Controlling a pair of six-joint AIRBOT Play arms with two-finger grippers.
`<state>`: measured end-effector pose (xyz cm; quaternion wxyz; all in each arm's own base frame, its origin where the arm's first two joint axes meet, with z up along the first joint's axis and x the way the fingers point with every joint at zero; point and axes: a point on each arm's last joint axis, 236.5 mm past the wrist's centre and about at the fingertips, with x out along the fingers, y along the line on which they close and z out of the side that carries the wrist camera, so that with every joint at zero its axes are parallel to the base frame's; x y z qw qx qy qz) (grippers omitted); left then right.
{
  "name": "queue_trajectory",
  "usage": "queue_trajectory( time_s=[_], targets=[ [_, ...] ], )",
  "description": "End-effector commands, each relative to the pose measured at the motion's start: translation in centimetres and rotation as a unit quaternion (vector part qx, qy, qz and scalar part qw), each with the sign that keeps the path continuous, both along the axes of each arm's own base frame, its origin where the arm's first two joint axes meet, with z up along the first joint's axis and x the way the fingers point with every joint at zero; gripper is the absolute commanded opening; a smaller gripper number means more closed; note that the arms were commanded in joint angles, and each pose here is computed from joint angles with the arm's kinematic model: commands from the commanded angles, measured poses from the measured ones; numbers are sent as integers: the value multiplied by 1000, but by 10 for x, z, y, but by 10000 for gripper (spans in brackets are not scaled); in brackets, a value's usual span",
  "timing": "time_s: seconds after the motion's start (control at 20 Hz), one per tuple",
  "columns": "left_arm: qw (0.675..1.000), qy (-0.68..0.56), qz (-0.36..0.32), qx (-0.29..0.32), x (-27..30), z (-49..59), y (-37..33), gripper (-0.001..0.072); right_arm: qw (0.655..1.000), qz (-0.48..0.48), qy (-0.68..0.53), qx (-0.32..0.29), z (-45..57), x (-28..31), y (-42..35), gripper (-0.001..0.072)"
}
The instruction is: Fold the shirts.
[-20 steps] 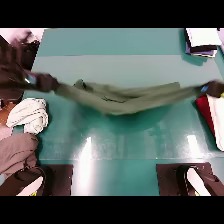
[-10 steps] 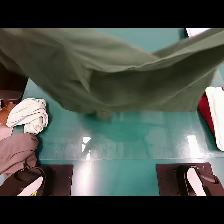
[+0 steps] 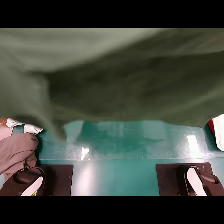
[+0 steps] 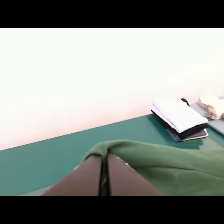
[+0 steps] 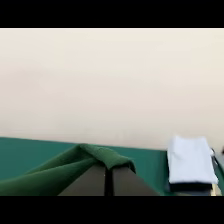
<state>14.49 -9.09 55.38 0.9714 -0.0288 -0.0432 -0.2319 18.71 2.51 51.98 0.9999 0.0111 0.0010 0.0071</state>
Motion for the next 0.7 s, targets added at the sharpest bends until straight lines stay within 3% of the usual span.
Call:
queue_trajectory(
  time_s=[0.0,0.15,0.35,0.45,0.65],
  targets=[
    [1000,5,3,-2,3,-4,1,23,994,-28,102,40,-36,11,-18,16],
    [990,122,45,46,66,-70,7,24,963,-27,250,96,-108,51,-36,16],
    [932,323,76,147,158,-211,8,24,883,-13,444,152,-220,94,-54,16],
    [901,393,67,173,200,-277,-3,24,857,8,488,162,-262,127,-52,16],
    [849,486,61,200,261,-389,-16,25,846,45,508,157,-330,194,-33,16]
  ],
)
